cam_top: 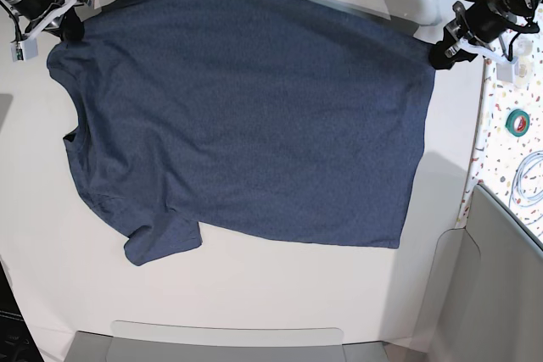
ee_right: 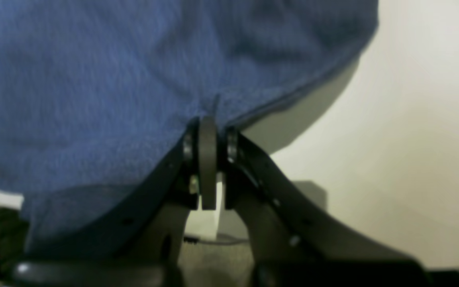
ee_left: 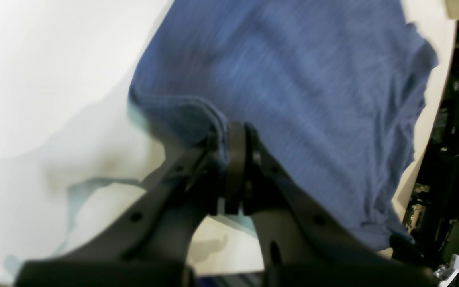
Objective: Layout the t-shirt on the table in an organized manner, then fold the t-shirt properly
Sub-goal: 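Grasp the shoulder corners with both grippers and lift the edge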
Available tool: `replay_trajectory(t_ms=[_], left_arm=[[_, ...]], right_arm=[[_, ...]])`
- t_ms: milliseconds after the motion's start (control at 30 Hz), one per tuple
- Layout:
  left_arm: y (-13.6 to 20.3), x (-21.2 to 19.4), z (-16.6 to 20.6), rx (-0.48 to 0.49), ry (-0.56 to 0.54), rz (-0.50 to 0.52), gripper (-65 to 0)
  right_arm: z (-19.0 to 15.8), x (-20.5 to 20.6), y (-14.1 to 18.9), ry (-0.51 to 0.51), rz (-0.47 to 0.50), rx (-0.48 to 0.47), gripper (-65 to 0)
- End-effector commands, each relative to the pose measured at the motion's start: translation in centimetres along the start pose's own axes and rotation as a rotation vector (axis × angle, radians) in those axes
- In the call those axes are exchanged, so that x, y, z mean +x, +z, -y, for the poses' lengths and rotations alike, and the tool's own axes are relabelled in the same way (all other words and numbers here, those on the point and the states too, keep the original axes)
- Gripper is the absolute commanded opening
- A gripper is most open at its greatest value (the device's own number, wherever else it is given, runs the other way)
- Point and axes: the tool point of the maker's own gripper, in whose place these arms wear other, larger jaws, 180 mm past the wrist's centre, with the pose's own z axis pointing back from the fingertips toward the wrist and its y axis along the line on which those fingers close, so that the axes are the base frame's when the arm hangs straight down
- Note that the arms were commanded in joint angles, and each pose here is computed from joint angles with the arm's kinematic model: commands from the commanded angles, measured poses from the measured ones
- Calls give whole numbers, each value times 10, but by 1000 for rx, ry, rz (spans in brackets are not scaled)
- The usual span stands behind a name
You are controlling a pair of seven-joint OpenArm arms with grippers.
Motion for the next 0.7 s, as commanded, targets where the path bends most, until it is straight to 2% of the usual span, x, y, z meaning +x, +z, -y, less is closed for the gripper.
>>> replay_trajectory(t_ms=[0,167,333,467,567,667], left_arm=[[6,12,5,-7,-40,20,-650],[4,37,17,-30,-85,65,-650],[0,55,28,-60,-92,100,-650],[-11,62,13,-57,-22,97,-650],[-22,66,-2,-55,48,87,-650],[-33,66,-11,-64,110,51,-650]], right_arm=[[2,16,3,14,46,-4,-650],[1,44,-3,21,124,1,-650],[6,58,-15,-19,164,20,-650],[9,66,-24,-59,187,39,-650],[16,69,-33,-150,194,45,-650],[17,75,-37,-178,206,53,-650]])
